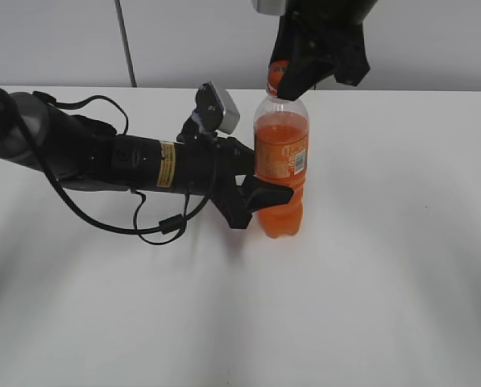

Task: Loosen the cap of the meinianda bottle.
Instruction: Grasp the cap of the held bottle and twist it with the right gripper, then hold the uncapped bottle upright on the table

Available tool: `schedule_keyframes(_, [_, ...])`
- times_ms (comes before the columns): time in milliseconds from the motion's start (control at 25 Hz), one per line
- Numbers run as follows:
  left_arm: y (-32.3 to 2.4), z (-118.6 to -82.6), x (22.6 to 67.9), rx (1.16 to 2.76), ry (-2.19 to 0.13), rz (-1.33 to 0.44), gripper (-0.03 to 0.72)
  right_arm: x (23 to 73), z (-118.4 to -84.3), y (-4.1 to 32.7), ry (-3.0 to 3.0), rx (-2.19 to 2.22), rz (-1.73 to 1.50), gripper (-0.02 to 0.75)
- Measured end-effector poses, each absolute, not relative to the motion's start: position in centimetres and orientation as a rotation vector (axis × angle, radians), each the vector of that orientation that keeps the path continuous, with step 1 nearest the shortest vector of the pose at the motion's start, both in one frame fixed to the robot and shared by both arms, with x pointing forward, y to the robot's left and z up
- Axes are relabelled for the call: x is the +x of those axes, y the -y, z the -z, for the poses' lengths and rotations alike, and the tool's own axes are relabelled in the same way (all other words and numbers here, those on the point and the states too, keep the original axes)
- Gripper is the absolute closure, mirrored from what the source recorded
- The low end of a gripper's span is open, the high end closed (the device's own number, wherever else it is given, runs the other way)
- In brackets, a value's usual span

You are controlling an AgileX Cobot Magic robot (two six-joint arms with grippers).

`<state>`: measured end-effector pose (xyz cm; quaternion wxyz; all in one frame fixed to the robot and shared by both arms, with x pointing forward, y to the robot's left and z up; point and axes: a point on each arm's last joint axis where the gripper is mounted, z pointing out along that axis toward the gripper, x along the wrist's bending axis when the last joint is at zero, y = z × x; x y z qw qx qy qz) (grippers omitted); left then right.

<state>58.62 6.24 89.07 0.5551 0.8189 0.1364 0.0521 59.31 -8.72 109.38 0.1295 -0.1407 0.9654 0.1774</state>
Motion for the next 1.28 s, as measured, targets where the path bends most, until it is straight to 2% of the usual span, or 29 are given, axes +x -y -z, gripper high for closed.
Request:
schedule_keyframes(320, [-6.2, -89.1, 58.6, 1.934, -0.314, -0.127, 0.286, 59.2, -109.5, 8.5, -2.761, -0.566, -0.529, 0.463])
schedule_keyframes(920, [-6.2, -89.1, 58.6, 1.932, -0.322, -0.125, 0.286, 58.7, -110.8, 9.3, -2.723, -0.571, -0.453, 0.465])
schedule_keyframes(1080, [-6.2, -89.1, 58.6, 1.932, -0.322, -0.125, 0.286, 57.9, -112.6, 9.8, -2.722, -0.408, -0.485, 0.465])
schedule_keyframes(1280, [-6.2, -89.1, 58.6, 1.932, -0.323, -0.126, 0.286, 56.9, -115.2, 11.6, -2.706, 0.177, -0.478, 0.465])
